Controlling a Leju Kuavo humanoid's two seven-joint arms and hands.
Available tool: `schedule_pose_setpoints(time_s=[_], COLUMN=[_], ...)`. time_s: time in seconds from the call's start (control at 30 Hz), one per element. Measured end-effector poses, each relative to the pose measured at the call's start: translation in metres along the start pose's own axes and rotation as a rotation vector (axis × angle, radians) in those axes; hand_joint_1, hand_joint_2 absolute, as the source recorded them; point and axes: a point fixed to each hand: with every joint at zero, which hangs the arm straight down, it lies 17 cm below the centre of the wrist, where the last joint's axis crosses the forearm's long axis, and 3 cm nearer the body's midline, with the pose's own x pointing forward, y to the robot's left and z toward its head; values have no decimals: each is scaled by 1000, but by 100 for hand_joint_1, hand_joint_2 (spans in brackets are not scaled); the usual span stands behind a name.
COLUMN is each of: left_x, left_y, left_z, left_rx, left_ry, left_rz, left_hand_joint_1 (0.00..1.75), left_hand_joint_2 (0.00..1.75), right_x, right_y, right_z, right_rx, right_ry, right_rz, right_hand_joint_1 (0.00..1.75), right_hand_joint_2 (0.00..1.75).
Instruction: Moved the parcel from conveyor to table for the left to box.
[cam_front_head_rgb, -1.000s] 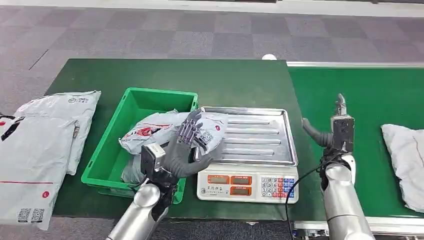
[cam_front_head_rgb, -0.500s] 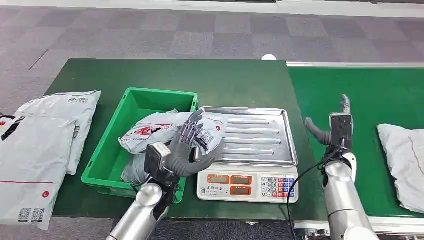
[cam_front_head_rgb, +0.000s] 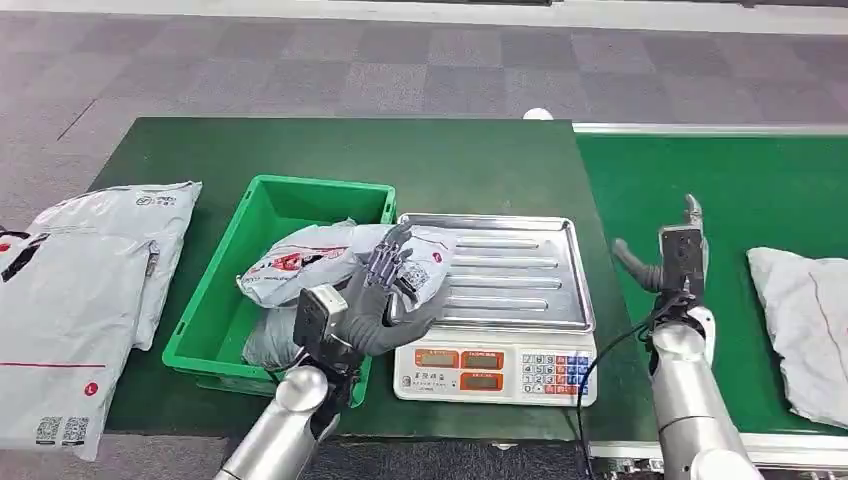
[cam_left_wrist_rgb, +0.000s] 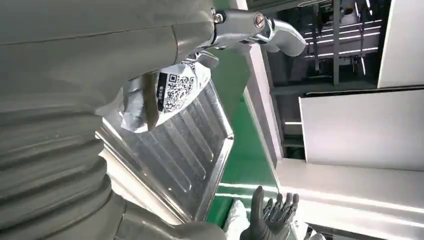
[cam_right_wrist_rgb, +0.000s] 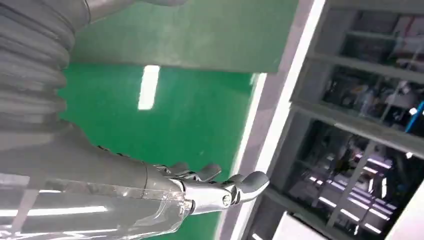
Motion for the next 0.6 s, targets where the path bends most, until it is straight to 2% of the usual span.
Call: schedule_pose_setpoints(time_s=[0.3,0.6], left_x=[0,1], left_y=[-7,-7], left_z=[-4,-7], left_rx=[-39,-42], left_ry=[3,0], left_rz=[-2,-4], left_hand_joint_1=[0,0], left_hand_joint_2=[175,175], right_x=[-43,-112], right_y=[-42,-108], right_z=[-4,8], right_rx=[-95,-189], right_ry=[82,305], right_rz=[164,437], right_hand_joint_1=[0,0], right_hand_joint_2=[175,175])
